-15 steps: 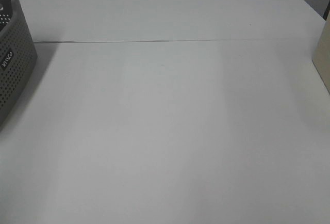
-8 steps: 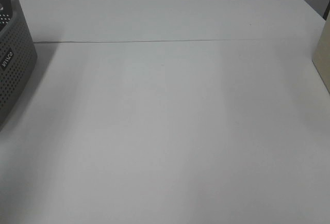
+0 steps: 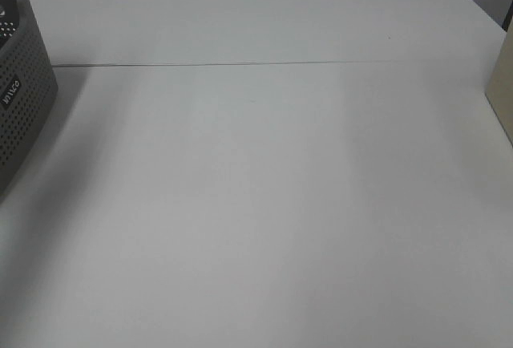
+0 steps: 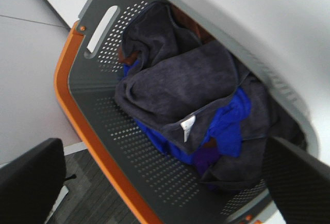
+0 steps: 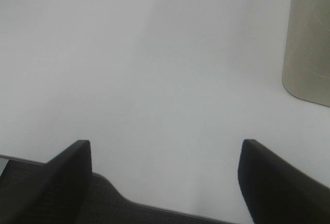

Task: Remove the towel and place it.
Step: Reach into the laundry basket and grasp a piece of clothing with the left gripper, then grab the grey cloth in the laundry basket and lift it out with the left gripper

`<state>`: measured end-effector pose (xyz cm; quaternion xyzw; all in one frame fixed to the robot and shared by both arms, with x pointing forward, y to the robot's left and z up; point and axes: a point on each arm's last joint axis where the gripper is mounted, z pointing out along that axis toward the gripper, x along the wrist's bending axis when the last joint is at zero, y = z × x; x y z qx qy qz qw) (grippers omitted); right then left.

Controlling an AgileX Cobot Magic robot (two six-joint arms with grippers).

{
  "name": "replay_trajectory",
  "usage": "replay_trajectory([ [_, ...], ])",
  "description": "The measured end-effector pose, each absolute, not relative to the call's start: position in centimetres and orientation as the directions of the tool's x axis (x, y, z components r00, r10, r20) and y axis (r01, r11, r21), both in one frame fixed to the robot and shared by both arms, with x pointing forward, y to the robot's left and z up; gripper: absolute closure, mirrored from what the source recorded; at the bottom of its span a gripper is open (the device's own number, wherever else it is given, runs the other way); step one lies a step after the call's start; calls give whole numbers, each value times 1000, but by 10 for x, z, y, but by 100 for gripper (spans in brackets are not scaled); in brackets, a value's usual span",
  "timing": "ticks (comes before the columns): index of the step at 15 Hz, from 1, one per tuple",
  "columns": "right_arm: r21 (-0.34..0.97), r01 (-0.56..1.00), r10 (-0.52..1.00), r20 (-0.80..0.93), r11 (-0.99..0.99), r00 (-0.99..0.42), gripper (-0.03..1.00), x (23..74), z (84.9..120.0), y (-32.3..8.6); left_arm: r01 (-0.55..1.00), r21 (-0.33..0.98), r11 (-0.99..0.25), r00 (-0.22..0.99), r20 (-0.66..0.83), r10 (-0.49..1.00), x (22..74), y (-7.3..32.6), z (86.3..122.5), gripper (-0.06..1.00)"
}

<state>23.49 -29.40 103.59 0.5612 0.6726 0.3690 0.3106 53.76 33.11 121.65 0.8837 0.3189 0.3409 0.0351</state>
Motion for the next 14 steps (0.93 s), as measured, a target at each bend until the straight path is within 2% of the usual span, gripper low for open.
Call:
replay_trajectory([
  [4,845,526,984,-4,98,-177,21,235,1036,-294,548,-12,-837,674,599,432,585,357,1176,-2],
  [5,845,526,984,-4,98,-177,21,235,1036,-294,548,-97,-831,725,551,414,601,377,1151,-1],
  [9,845,526,984,-4,98,-177,21,235,1036,-294,516,-143,-845,797,441,412,618,404,1111,-1],
  [14,845,526,984,-3,97,-178,21,235,1036,-294,452,-197,-870,879,267,396,649,412,1037,1],
])
